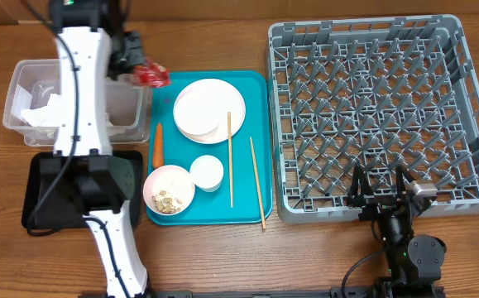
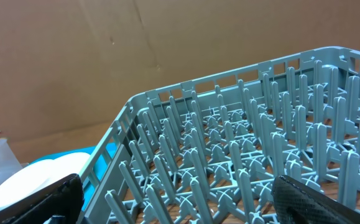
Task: Sort waste into correct bins and load items into the dishwasher
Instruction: 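Carry the red wrapper left and drop it into the clear bin, then move the left gripper to the white cup and grasp it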
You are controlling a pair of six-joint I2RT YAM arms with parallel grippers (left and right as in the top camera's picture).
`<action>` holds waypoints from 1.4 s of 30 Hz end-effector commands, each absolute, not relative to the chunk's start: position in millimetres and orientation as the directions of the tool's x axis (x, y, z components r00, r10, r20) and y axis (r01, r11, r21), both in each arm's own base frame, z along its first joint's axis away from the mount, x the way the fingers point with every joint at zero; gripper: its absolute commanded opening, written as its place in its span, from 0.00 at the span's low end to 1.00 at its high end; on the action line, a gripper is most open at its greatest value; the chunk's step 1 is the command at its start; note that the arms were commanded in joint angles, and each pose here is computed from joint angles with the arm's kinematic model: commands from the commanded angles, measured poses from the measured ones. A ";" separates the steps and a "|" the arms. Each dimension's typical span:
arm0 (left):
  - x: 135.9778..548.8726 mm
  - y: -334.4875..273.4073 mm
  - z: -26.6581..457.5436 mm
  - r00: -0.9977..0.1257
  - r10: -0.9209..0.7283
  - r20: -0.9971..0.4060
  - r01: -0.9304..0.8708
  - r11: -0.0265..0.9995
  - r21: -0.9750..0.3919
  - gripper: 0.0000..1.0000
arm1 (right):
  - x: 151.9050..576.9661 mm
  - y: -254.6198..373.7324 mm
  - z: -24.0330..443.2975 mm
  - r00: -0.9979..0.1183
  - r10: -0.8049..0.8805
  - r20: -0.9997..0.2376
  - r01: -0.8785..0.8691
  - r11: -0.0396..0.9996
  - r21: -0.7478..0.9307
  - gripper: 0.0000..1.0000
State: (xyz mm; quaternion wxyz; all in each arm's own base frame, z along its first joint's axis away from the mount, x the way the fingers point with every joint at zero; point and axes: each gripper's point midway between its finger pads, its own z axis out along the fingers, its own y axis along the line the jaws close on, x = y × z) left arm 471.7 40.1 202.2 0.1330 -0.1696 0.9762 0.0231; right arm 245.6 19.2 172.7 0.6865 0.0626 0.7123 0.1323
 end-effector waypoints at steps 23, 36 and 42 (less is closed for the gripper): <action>469.9 120.9 139.4 -0.833 -0.514 -0.203 -0.539 0.838 0.086 0.07 | 245.9 16.9 170.3 -0.046 0.275 -0.960 -0.081 0.957 0.278 1.00; 475.2 111.5 146.3 -0.848 -0.487 -0.210 -0.503 0.864 0.027 0.72 | 245.9 16.9 170.3 -0.046 0.275 -0.960 -0.081 0.957 0.278 1.00; 473.4 94.8 196.9 -0.836 -0.483 -0.261 -0.481 0.874 -0.077 0.73 | 245.9 16.9 170.3 -0.046 0.275 -0.960 -0.081 0.957 0.278 1.00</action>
